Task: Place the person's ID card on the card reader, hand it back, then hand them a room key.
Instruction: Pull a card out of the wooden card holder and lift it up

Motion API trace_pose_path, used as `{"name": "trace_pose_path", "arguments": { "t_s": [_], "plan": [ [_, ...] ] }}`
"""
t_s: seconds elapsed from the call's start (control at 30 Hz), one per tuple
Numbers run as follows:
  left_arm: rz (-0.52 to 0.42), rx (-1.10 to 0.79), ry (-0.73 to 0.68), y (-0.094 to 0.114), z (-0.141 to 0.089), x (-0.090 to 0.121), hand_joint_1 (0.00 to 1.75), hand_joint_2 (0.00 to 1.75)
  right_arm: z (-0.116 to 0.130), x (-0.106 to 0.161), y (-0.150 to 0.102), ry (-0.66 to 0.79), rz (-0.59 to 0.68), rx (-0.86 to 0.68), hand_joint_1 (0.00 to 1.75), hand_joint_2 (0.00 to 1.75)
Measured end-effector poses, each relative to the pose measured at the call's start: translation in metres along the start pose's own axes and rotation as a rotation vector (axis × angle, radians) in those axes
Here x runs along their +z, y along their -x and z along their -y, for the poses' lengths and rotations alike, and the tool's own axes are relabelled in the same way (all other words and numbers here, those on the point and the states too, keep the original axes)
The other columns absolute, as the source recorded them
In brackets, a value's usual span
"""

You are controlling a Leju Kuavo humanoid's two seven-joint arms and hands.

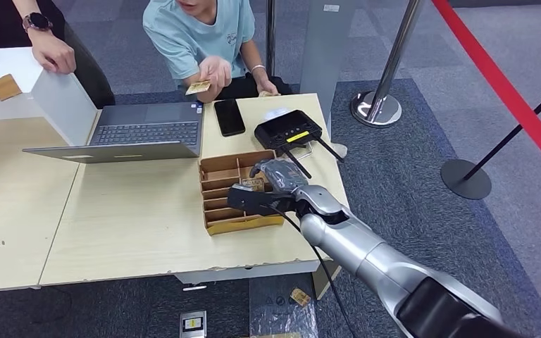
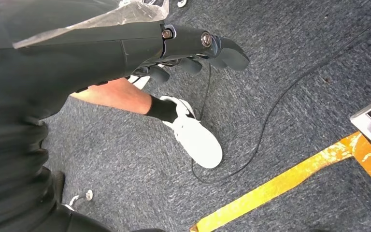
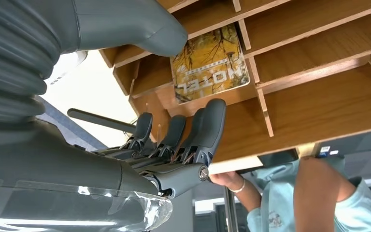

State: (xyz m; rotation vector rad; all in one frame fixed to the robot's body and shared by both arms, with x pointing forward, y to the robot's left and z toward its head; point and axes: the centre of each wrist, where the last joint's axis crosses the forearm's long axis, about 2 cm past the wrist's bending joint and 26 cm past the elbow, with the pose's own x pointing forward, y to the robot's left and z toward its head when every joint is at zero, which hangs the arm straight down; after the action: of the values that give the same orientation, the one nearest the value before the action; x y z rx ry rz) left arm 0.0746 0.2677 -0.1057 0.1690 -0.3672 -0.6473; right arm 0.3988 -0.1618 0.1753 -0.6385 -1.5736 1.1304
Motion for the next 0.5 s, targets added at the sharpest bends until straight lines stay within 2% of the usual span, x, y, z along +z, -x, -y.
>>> {"name": "trace_pose_path", "arguments": {
  "t_s": [0.5],
  "plan": [
    [-0.01, 0.0, 0.009, 0.0, 0.0, 0.0, 0.0, 1.75, -0.001, -0.012, -0.004, -0.009, -0.018, 0.011, 0.72, 1.75]
  ]
}}
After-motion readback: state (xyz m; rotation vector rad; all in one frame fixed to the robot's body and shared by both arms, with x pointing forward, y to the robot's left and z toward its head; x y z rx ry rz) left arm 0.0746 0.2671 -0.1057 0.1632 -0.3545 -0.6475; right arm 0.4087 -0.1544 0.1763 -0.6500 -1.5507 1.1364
